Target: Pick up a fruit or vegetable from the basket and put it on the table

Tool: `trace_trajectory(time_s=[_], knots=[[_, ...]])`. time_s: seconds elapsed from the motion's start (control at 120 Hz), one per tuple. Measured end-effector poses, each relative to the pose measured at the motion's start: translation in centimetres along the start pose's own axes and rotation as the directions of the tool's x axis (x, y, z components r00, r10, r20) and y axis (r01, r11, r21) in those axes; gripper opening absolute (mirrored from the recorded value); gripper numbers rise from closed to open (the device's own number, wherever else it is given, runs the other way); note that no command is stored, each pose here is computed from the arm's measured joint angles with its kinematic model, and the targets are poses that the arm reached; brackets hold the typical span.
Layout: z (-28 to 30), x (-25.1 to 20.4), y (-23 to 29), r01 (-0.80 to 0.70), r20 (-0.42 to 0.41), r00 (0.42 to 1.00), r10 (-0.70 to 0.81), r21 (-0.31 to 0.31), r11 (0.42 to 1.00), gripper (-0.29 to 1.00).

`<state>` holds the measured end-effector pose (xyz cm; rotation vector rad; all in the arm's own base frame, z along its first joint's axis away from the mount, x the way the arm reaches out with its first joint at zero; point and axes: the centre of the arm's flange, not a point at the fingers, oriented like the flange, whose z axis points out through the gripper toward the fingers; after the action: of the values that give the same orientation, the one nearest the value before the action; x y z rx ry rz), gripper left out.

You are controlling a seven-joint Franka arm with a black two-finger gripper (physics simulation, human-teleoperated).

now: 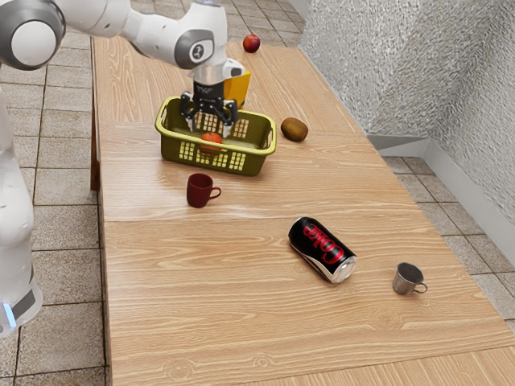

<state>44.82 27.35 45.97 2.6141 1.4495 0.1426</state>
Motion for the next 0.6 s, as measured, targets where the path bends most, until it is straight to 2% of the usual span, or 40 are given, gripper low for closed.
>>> trace_trajectory(time_s=[0.6], knots=[[2.7,0.9,0.4,0.005,0.015,1.0,-0.005,-0.009,1.0,0.7]])
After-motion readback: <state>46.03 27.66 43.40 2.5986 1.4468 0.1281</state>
